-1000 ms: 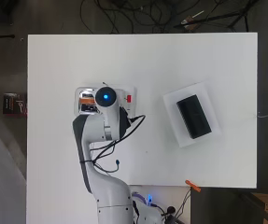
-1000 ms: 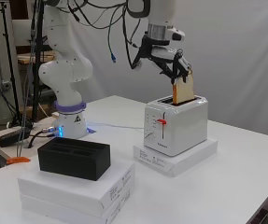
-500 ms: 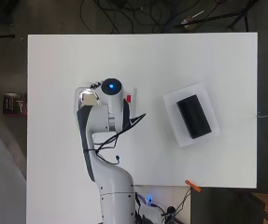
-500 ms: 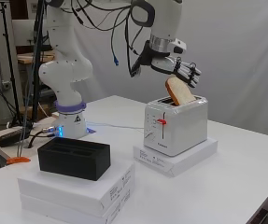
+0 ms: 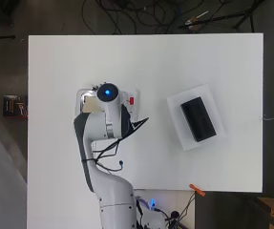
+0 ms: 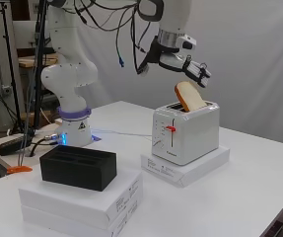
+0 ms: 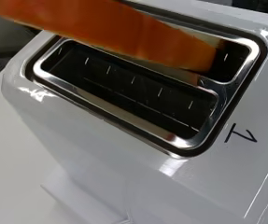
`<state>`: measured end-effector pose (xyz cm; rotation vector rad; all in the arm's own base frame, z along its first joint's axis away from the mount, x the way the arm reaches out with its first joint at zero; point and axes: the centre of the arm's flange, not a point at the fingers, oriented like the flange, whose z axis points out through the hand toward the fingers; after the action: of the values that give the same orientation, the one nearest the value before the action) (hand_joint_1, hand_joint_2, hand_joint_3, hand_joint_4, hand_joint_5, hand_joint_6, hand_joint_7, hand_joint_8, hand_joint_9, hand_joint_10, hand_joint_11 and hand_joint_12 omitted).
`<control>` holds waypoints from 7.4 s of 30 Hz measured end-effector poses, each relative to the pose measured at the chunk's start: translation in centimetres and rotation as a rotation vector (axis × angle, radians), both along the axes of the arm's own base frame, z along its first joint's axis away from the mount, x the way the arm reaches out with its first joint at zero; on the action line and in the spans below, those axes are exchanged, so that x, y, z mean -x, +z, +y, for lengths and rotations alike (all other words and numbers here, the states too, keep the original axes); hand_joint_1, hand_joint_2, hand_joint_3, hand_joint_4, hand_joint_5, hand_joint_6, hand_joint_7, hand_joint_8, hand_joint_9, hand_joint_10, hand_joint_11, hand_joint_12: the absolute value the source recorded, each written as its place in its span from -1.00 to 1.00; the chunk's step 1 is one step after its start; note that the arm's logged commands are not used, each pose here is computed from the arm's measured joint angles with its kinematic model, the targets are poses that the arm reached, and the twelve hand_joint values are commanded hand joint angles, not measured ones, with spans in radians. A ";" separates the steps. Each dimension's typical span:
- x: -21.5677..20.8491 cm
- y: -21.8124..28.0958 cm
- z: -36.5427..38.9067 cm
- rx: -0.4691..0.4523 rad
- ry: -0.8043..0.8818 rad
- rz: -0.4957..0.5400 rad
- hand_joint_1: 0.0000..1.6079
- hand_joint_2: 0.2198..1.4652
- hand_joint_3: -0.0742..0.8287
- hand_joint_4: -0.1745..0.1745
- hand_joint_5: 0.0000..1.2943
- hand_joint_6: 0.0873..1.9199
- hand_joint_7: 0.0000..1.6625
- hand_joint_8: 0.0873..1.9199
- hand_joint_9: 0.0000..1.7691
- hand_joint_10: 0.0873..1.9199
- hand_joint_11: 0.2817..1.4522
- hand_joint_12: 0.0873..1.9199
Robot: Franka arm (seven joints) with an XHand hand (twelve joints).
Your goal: Teleoperate dual arm-hand system to toast a bread
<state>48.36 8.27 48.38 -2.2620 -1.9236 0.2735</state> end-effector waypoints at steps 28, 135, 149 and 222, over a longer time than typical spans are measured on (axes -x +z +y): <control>4.7 -0.6 1.2 0.227 -0.024 -0.166 -0.98 0.24 -0.84 -0.68 -0.38 -1.00 -0.07 -1.00 0.14 -1.00 -0.27 -1.00; -0.9 -3.1 2.1 0.212 -0.250 0.217 -0.99 0.01 -0.84 0.14 -0.59 -1.00 -0.45 -1.00 -0.24 -1.00 -0.50 -1.00; -0.9 -2.4 -9.0 0.132 -0.688 -0.092 -0.97 0.25 -0.79 0.11 -0.67 -1.00 -0.70 -1.00 -0.63 -1.00 -0.81 -1.00; 0.7 -19.4 -13.5 0.133 -0.935 0.134 -0.67 0.32 -0.84 0.51 -0.06 -1.00 -0.07 0.21 -0.09 0.49 -0.42 -0.41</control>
<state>47.70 -5.23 28.96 -2.8308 -0.6481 0.3984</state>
